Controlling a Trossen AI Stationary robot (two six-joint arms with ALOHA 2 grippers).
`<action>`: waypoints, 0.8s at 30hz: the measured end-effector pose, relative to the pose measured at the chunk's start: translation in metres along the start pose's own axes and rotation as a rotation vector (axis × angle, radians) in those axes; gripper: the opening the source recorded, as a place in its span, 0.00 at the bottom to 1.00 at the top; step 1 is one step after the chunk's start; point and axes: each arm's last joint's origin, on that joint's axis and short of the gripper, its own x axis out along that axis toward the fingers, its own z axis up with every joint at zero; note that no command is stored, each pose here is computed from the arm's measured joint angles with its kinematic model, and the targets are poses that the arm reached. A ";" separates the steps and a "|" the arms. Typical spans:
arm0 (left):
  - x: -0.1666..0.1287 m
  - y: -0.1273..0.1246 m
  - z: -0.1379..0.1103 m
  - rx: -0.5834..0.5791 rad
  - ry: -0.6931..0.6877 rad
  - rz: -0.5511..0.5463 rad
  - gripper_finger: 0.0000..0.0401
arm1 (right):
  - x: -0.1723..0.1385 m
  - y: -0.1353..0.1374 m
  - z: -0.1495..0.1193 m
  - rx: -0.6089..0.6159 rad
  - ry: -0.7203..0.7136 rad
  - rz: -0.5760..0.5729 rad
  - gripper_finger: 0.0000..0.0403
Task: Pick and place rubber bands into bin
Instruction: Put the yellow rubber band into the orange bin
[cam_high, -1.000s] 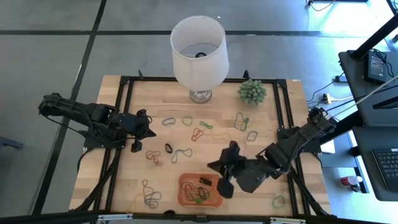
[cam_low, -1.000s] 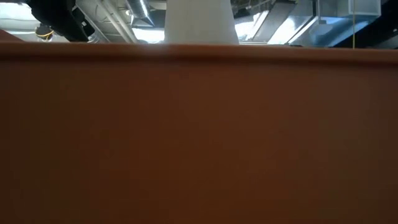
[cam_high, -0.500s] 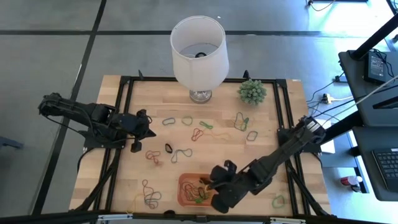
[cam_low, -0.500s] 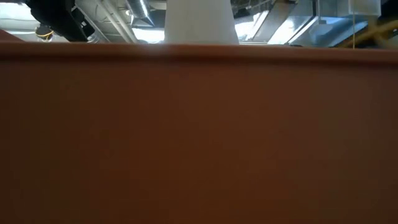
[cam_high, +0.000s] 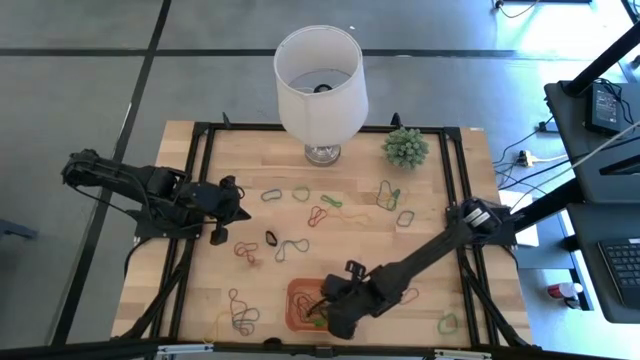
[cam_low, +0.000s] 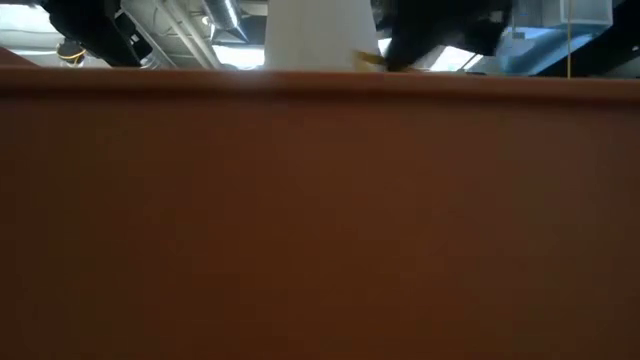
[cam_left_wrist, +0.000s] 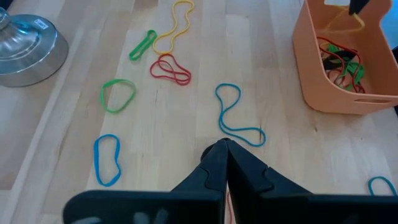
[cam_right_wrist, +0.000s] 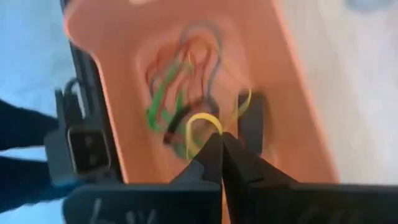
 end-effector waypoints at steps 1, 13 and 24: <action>0.000 0.000 0.000 0.000 0.000 0.000 0.01 | 0.001 0.000 0.002 -0.010 -0.034 -0.007 0.00; 0.000 -0.001 0.000 -0.011 0.008 -0.030 0.01 | 0.005 0.000 0.012 -0.065 -0.090 0.019 0.00; 0.000 -0.001 0.000 -0.019 0.009 -0.029 0.01 | 0.006 -0.009 -0.003 -0.057 0.142 -0.001 0.00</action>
